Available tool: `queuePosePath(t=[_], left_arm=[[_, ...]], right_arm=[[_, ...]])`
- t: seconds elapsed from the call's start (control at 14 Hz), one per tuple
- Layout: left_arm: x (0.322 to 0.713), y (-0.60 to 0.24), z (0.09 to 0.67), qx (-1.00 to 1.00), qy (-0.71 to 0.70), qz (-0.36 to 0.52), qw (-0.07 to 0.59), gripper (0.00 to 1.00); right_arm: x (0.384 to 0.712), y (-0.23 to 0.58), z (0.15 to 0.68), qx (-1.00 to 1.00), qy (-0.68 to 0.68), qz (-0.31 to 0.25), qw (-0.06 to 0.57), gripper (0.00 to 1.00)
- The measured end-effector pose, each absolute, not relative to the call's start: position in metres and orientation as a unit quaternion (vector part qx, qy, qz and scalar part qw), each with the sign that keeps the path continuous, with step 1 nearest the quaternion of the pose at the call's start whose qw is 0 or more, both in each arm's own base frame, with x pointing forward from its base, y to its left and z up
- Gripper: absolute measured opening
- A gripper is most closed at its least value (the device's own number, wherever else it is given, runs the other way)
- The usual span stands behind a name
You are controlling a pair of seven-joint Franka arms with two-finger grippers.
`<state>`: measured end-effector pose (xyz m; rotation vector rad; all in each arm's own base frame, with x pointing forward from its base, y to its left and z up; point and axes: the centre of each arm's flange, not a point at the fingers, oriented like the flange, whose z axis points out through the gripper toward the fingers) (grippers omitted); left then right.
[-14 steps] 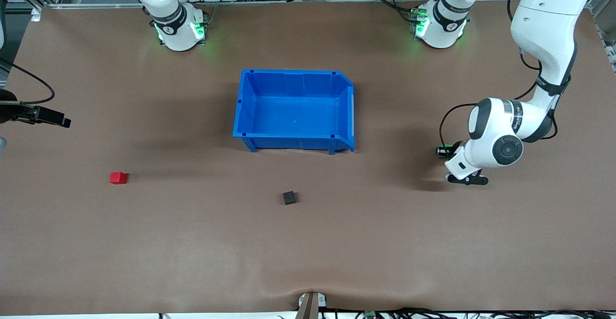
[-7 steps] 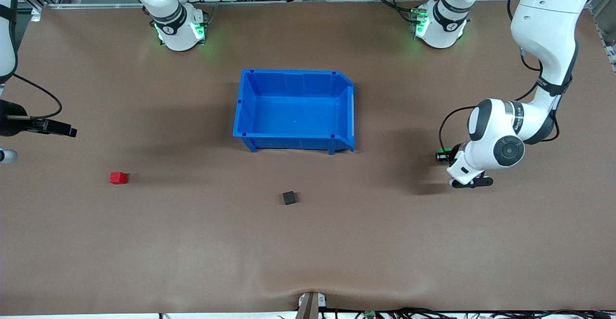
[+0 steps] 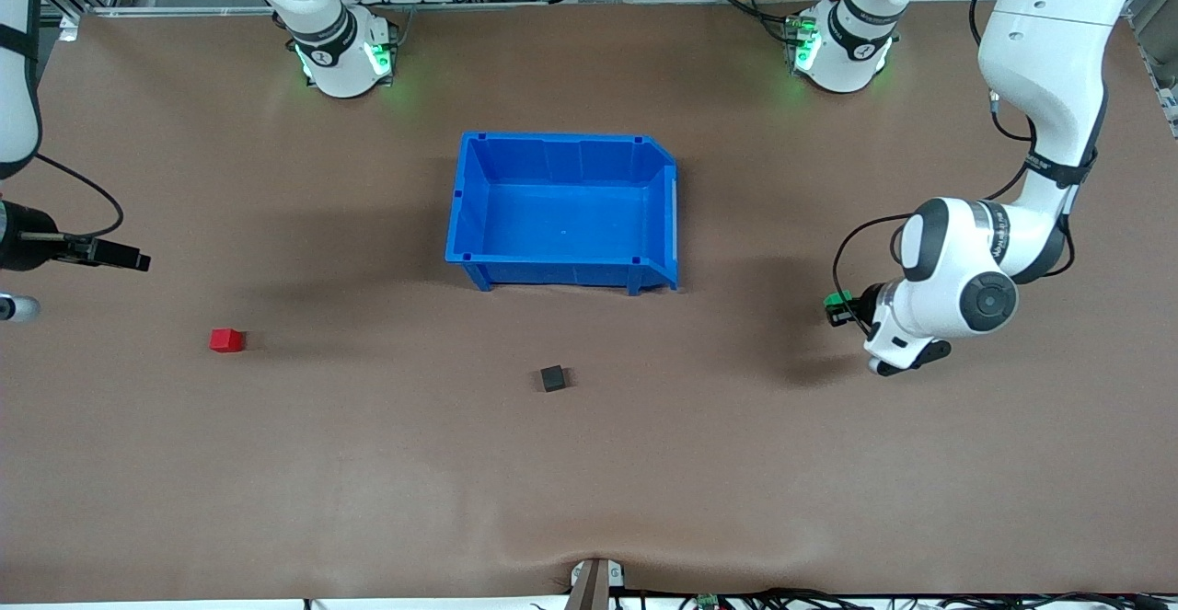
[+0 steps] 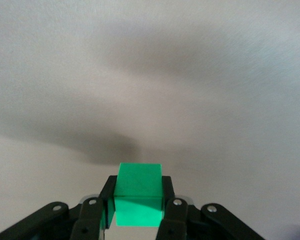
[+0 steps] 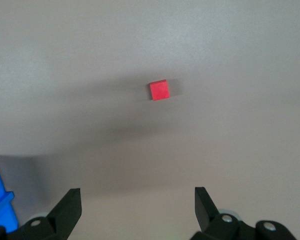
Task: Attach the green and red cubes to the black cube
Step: 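Carry the green cube toward the black cube while the right gripper grasps red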
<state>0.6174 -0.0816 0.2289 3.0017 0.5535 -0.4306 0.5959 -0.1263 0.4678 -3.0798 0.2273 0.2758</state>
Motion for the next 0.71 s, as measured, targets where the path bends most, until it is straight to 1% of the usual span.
queuePosePath(t=[0.29, 0.71], left_arm=[[0.642, -0.098, 0.262, 0.939, 0.300, -0.150, 0.075, 0.40], [0.657, -0.182, 0.253, 0.876, 0.448, -0.169, 0.065, 0.40]], right_arm=[[0.603, -0.128, 0.449, -0.993, 0.074, 0.092, 0.019, 1.00], [0.610, -0.129, 0.432, -0.993, 0.074, 0.093, 0.017, 1.00]])
